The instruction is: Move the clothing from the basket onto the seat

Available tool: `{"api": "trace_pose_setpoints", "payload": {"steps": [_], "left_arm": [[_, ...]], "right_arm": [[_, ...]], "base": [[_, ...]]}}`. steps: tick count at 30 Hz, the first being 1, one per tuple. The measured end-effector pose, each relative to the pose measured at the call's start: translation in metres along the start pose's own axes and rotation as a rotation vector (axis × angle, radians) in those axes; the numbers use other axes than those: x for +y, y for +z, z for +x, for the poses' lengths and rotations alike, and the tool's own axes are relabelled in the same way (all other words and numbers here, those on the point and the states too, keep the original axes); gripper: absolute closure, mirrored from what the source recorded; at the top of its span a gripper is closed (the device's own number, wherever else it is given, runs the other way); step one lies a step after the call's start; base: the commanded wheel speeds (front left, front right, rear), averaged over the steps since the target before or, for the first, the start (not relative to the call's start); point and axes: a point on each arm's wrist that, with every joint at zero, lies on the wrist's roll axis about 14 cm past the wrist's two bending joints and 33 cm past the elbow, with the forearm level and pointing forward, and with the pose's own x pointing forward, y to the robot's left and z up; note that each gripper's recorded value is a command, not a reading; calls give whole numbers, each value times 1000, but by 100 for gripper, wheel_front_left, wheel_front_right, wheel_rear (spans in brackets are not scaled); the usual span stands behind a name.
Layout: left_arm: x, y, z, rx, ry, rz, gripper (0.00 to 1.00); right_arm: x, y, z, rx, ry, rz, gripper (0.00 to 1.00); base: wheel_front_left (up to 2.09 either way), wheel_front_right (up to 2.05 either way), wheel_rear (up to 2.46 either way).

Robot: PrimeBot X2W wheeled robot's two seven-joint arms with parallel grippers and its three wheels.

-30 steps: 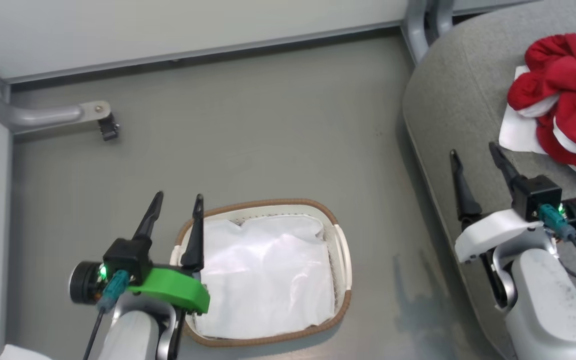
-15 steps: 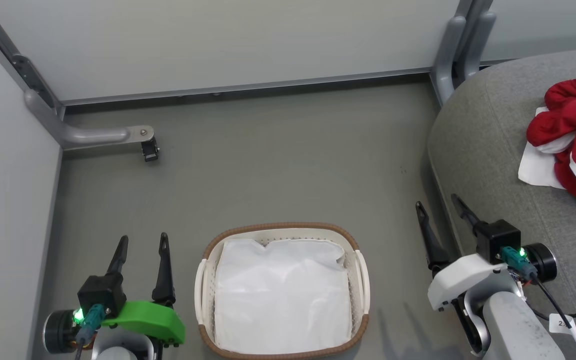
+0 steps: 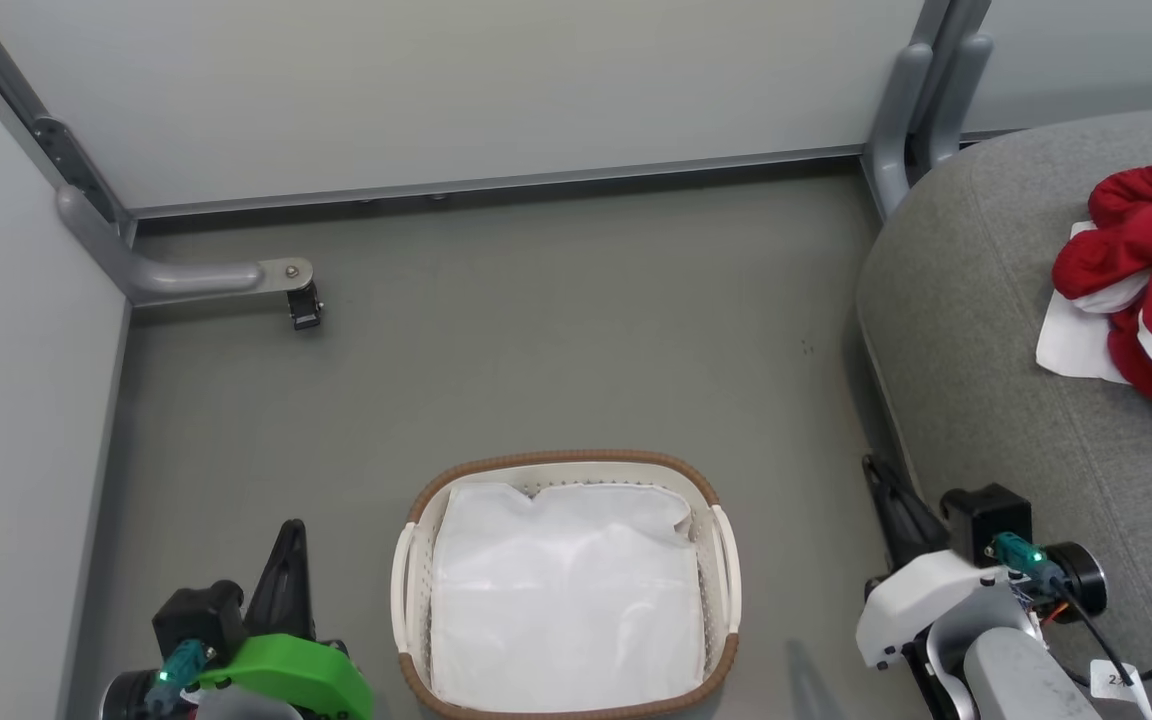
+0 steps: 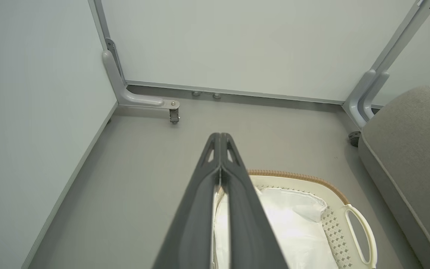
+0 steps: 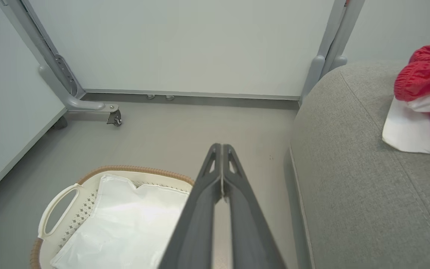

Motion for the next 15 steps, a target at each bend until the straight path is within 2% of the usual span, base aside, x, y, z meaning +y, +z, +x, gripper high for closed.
{"api": "trace_pose_setpoints", "payload": {"steps": [15], "left_arm": [[12,8,1,-1,61,-261,100]], "right_arm": [[-18,8,-5,-19,-90,287,100]], "base": [[0,0,0]]}}
